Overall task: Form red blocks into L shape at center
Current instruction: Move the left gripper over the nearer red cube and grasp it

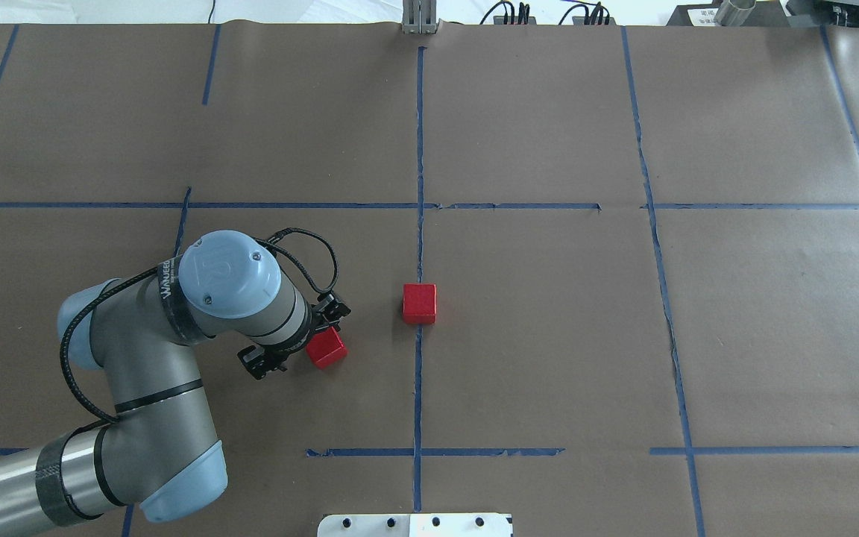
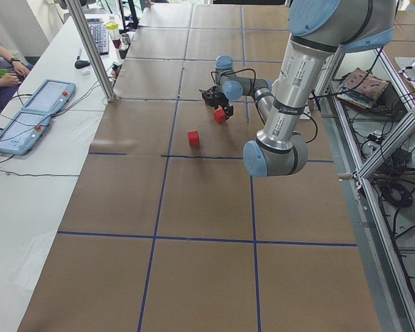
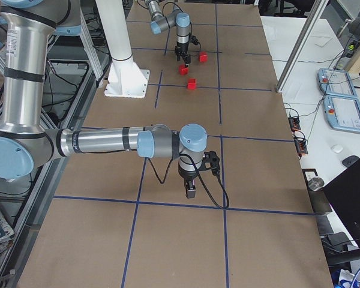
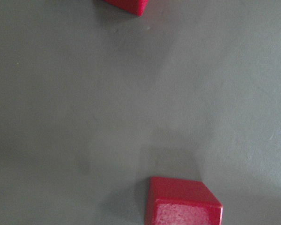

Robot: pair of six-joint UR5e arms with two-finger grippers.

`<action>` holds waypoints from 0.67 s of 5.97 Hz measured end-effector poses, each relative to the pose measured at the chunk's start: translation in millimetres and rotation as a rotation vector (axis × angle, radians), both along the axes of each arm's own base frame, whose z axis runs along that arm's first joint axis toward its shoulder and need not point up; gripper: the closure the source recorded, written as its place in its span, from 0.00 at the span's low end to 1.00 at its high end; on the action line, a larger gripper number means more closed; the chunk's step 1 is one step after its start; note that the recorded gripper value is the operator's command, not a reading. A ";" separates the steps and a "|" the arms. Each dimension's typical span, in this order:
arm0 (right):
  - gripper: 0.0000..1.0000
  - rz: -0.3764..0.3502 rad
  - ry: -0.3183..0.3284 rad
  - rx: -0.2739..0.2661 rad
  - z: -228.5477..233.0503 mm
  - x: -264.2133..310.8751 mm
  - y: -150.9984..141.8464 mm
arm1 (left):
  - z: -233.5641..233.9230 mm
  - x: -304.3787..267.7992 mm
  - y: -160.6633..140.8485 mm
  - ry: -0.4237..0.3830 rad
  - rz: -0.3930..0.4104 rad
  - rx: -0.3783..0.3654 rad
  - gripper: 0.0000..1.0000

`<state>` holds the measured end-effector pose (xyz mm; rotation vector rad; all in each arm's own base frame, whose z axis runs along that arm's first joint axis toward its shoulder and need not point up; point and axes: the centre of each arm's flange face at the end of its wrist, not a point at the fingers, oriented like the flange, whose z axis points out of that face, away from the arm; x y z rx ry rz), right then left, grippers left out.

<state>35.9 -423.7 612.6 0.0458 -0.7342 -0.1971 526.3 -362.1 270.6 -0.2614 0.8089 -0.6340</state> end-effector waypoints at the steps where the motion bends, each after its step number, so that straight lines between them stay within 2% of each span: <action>1: 0.00 0.000 0.000 0.000 0.0 0.0 0.0 | 3.4 7.3 -3.5 0.002 0.000 0.002 0.00; 2: 0.00 0.000 0.001 0.000 0.3 0.0 0.0 | 8.2 14.5 -6.8 0.000 0.000 0.000 0.00; 3: 0.00 0.000 0.001 -0.001 0.6 0.0 0.0 | 12.2 20.1 -7.2 -0.005 0.003 -0.001 0.06; 4: 0.00 0.000 0.001 -0.002 0.9 0.1 0.3 | 15.3 25.3 -4.7 -0.013 0.003 0.004 0.37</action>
